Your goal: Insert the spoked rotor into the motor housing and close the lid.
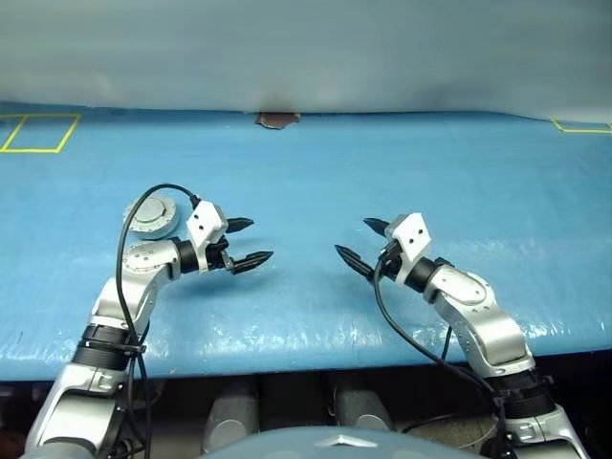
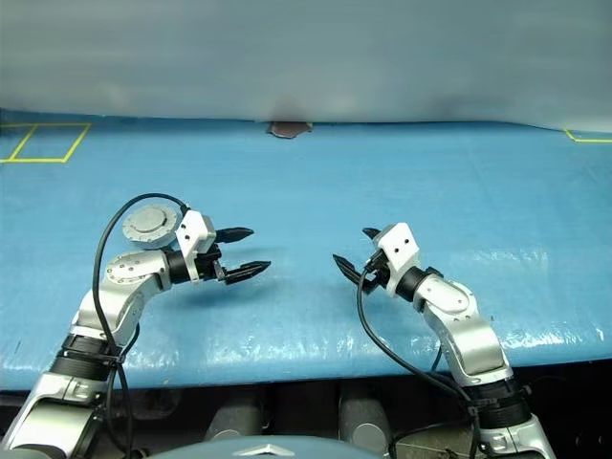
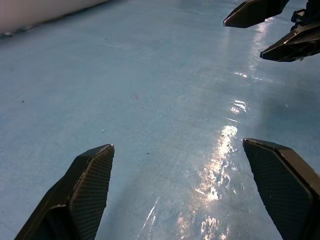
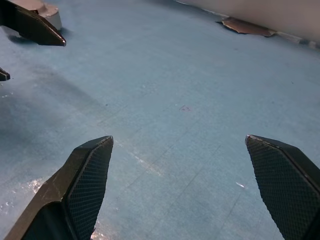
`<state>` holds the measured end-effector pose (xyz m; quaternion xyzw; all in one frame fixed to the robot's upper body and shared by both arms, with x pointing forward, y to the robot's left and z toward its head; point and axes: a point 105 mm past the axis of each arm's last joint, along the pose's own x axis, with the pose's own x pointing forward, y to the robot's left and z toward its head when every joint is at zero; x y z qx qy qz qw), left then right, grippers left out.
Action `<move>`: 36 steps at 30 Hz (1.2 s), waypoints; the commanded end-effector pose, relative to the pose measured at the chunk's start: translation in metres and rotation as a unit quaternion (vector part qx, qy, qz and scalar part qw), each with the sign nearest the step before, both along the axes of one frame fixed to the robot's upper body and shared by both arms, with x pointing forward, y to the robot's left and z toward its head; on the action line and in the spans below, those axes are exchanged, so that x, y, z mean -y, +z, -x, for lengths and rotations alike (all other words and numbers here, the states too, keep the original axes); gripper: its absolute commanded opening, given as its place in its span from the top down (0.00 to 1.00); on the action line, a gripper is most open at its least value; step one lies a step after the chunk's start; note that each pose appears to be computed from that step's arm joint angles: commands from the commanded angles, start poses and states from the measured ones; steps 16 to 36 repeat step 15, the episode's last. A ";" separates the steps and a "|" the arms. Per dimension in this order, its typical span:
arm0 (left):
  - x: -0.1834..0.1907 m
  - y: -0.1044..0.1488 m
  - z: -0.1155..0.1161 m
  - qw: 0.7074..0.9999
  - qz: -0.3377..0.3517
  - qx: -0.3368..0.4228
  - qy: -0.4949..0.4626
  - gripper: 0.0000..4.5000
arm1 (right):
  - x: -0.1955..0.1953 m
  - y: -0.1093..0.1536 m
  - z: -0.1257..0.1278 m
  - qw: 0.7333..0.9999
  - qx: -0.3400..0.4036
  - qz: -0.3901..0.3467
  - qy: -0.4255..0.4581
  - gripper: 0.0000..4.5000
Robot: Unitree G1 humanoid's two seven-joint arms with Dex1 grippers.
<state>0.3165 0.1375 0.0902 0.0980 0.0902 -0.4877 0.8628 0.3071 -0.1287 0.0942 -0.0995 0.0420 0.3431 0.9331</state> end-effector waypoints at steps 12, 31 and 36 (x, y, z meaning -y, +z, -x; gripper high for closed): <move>0.002 0.012 -0.002 0.999 -0.006 0.032 0.005 0.00 | -0.001 0.004 -0.005 1.000 0.018 0.017 -0.006 0.01; 0.003 0.014 -0.002 0.999 -0.001 0.033 0.006 0.00 | 0.000 0.005 -0.005 1.000 0.022 0.017 -0.009 0.01; 0.003 0.014 -0.002 0.999 -0.001 0.033 0.006 0.00 | 0.000 0.005 -0.005 1.000 0.022 0.017 -0.009 0.01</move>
